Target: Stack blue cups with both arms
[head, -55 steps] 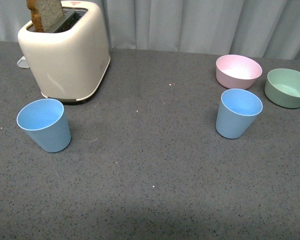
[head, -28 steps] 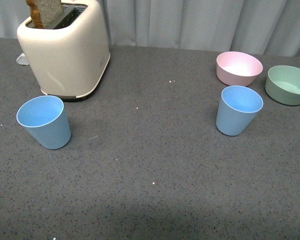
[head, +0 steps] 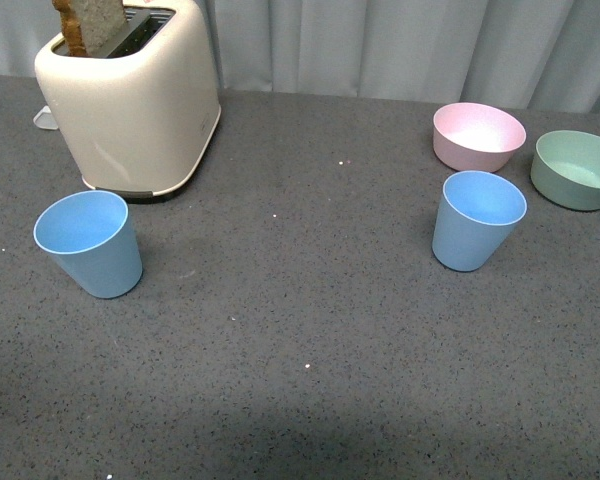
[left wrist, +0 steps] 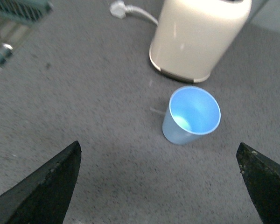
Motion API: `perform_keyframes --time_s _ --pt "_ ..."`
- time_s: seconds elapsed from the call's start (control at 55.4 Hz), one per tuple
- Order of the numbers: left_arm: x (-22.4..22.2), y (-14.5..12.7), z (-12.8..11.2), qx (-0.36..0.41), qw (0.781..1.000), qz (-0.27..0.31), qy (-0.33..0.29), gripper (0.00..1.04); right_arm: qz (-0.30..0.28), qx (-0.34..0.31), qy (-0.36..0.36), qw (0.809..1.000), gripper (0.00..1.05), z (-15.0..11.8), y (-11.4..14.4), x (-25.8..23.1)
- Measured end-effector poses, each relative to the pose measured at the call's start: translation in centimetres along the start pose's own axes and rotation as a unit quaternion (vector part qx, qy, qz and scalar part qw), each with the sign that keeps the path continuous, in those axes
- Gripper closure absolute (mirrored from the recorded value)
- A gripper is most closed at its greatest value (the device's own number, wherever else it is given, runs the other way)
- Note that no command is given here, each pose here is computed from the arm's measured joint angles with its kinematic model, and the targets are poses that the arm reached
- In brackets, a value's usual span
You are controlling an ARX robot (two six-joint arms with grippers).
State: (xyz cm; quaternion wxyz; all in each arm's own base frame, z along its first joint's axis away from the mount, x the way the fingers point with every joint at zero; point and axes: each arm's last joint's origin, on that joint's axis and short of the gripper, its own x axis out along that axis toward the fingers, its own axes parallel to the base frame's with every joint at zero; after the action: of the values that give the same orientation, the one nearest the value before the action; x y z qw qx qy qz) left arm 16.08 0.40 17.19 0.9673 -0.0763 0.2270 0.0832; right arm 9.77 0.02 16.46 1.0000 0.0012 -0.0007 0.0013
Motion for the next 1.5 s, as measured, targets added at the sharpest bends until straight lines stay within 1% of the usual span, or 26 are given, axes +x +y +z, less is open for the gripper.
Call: perform_keyframes --time_s 0.054,0.126,0.163,0.235,0.397,0.596,0.759,1.156,1.174,1.246,1.391,1.499 --pt "1.1 -0.2 0.4 0.002 1.000 -0.006 0.029 0.07 0.000 0.000 0.000 1.000 0.10 0.0 0.0 0.0" --pt "3.1 -0.5 0.9 0.003 0.997 -0.003 0.083 0.07 0.000 0.000 0.000 1.000 0.10 0.0 0.0 0.0" --pt "4.5 -0.8 1.2 -0.008 0.993 -0.014 0.118 0.07 0.000 0.000 0.000 1.000 0.10 0.0 0.0 0.0" --pt "6.5 -1.2 1.7 -0.025 0.986 -0.009 0.163 0.07 0.000 0.000 0.000 1.000 0.10 0.0 0.0 0.0" --pt "9.6 -2.2 1.9 -0.051 0.976 -0.002 0.211 0.07 0.000 0.000 0.000 1.000 0.10 0.0 0.0 0.0" --pt "12.8 -3.7 1.7 -0.073 0.966 -0.003 0.249 0.07 0.000 0.000 0.000 1.000 0.10 0.0 0.0 0.0" --pt "14.6 -4.1 1.6 -0.097 0.960 0.006 0.263 0.07 0.000 0.000 0.000 1.000 0.10 0.0 0.0 0.0" --pt "18.0 -2.9 0.9 -0.151 0.944 0.036 0.292 0.07 0.000 0.000 0.000 1.000 0.10 0.0 0.0 0.0" --pt "18.1 -2.9 0.8 -0.152 0.943 0.038 0.294 0.08 0.000 0.000 0.000 1.000 0.10 0.0 0.0 0.0" --pt "18.5 -2.7 0.3 -0.157 0.939 0.044 0.303 0.22 0.000 0.000 0.000 1.000 0.10 0.0 0.0 0.0" --pt "18.7 -2.7 -0.3 -0.159 0.935 0.046 0.315 0.43 0.000 0.000 0.000 1.000 0.10 0.0 0.0 0.0" --pt "18.7 -2.9 -0.4 -0.157 0.934 0.047 0.318 0.58 0.000 0.000 0.000 1.000 0.10 0.0 0.0 0.0"
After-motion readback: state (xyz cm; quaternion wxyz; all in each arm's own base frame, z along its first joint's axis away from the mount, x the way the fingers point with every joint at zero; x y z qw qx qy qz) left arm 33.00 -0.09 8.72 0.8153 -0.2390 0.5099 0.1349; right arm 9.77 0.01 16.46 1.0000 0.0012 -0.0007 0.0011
